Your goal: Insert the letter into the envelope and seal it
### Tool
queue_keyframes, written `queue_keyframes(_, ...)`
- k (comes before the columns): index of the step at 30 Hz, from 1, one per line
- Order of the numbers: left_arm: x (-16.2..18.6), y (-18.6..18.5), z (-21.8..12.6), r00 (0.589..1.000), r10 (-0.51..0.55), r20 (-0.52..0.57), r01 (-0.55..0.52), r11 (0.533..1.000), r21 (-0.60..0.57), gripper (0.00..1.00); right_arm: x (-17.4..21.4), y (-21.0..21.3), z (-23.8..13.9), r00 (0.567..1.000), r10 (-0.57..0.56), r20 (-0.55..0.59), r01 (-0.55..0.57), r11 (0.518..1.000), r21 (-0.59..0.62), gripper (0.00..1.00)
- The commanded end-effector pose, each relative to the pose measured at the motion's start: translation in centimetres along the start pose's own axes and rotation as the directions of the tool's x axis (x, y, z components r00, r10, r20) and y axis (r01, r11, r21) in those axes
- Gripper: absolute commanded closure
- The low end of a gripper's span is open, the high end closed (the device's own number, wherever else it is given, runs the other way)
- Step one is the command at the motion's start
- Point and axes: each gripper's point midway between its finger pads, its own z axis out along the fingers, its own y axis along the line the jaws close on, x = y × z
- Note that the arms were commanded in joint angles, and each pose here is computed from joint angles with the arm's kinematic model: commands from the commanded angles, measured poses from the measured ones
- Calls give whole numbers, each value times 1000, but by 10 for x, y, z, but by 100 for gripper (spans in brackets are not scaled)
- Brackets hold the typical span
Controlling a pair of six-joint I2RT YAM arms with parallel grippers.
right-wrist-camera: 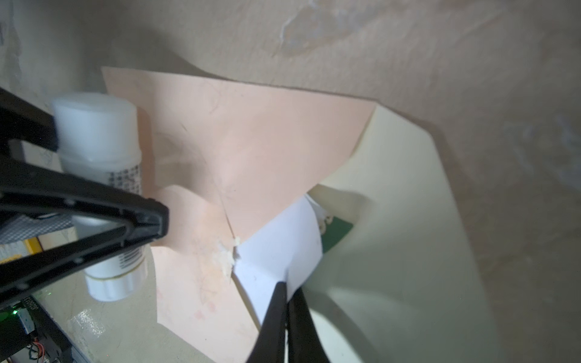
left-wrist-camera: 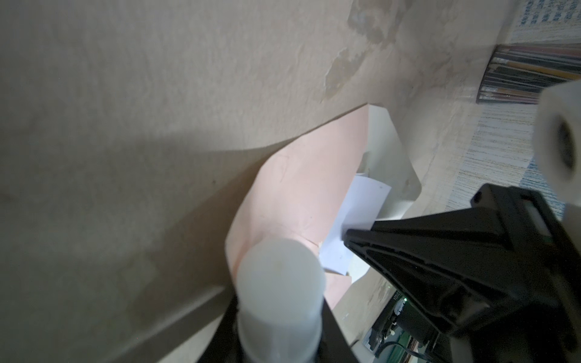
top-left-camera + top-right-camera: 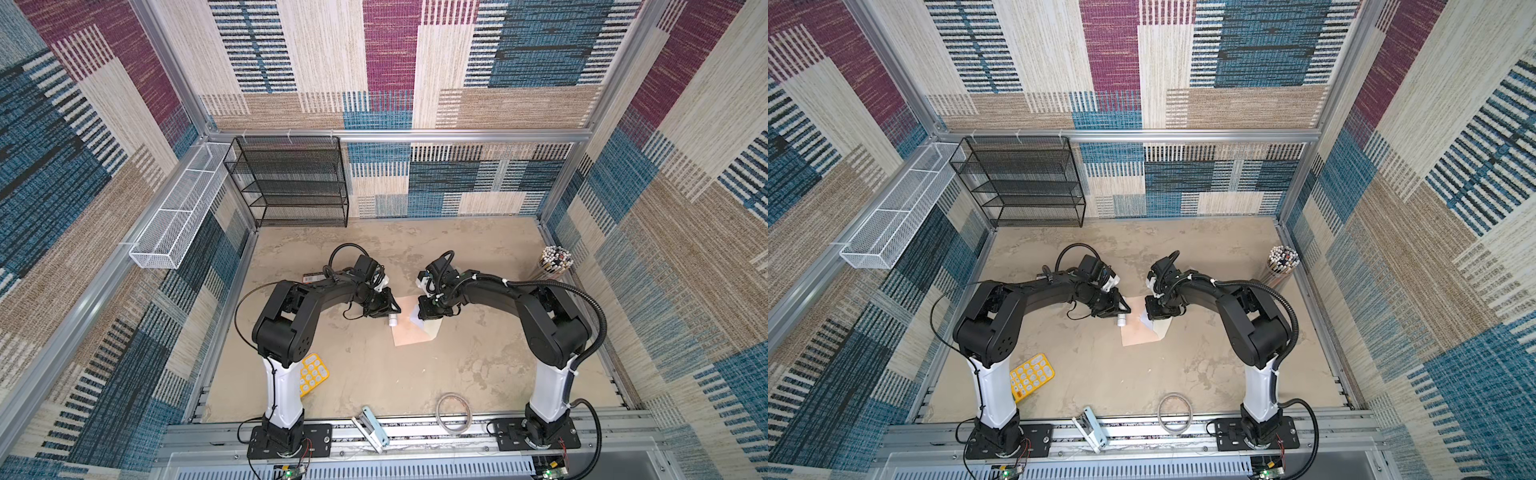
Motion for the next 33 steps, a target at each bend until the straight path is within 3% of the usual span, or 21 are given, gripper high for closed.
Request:
queue_keyframes(1,3,15,4,1000,14,-3,-15,998,-64,100,-11,16,-1,999,-12,35,14,997,-76,92)
queue_keyframes(20,7,12,-2,1000,18,3,-18,998,-59,100,4,12,4,998,55,27,-52,993,-102,90)
queue_keyframes(24,8,13,-3,1000,19,3,-19,998,-63,100,4,7,-3,998,51,38,-49,997,-61,76)
queue_keyframes(29,9,13,-5,1000,19,6,-18,998,-64,100,9,2,-7,997,65,35,-64,997,-42,72)
queue_keyframes(33,9,12,-6,1000,19,7,-19,998,-63,100,13,0,-13,997,70,38,-69,997,-23,62)
